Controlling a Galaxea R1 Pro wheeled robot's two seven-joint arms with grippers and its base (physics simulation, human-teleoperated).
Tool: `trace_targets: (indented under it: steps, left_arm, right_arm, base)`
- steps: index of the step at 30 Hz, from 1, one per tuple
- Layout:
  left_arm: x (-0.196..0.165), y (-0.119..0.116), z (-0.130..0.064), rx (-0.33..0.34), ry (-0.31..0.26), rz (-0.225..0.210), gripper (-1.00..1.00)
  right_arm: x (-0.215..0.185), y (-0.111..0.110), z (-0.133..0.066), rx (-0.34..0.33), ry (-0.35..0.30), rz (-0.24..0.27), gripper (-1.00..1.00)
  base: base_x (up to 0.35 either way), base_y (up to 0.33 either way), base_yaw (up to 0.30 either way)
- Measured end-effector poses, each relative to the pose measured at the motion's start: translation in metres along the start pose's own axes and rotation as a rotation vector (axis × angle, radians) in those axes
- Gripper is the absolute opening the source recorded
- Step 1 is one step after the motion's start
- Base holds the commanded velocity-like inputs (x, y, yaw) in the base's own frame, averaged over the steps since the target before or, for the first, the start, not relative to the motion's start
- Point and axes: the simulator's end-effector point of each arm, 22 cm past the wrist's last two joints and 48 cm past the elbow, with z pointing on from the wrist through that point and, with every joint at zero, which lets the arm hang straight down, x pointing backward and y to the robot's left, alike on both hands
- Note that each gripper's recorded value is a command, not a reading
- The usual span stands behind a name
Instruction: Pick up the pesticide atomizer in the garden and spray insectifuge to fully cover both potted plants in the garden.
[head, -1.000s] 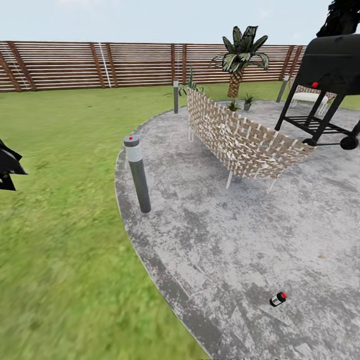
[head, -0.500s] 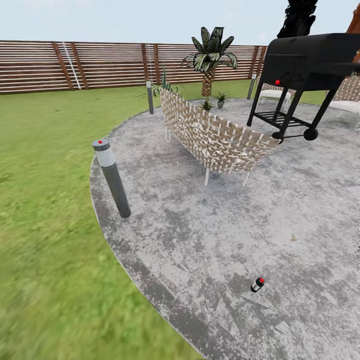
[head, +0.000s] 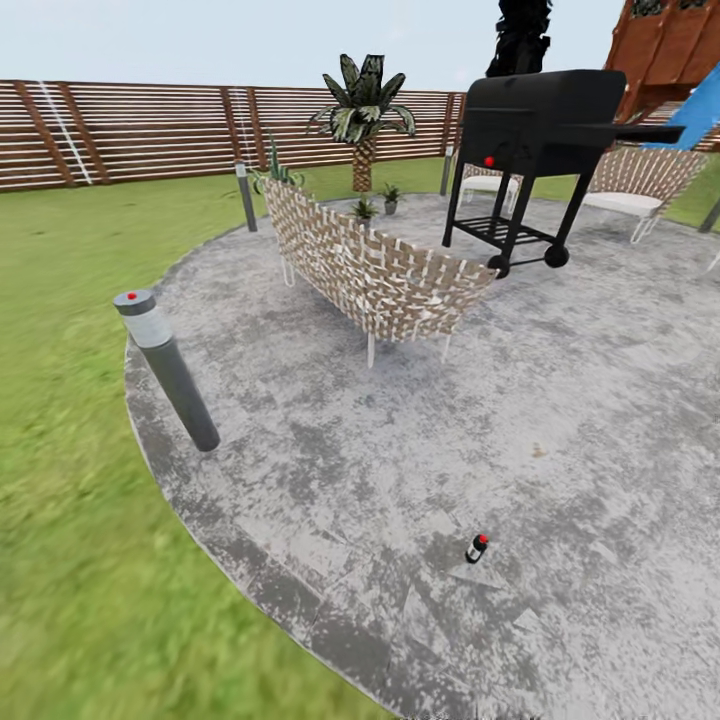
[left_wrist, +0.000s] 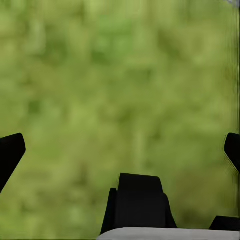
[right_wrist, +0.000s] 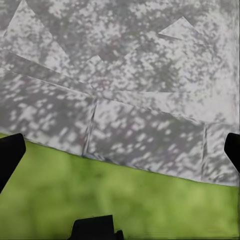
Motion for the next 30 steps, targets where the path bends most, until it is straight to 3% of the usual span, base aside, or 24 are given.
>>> trace_targets:
  steps: [25,30]
  left_arm:
    - [-0.0014,-0.0003,-0.0001,0.001,-0.003,0.002,1.00]
    - [-0.0019,-0.0001,-0.0003,0.001,-0.005,0.001,1.00]
  right_arm:
    - [-0.0036,0.0010,0.0006,-0.004,-0.009,-0.002,1.00]
    - [-0.0032,0.0003,0.0003,-0.001,-0.008,-0.001,1.00]
  base:
    - [0.000,0.000,-0.300]
    - [0.221,0.178,-0.300]
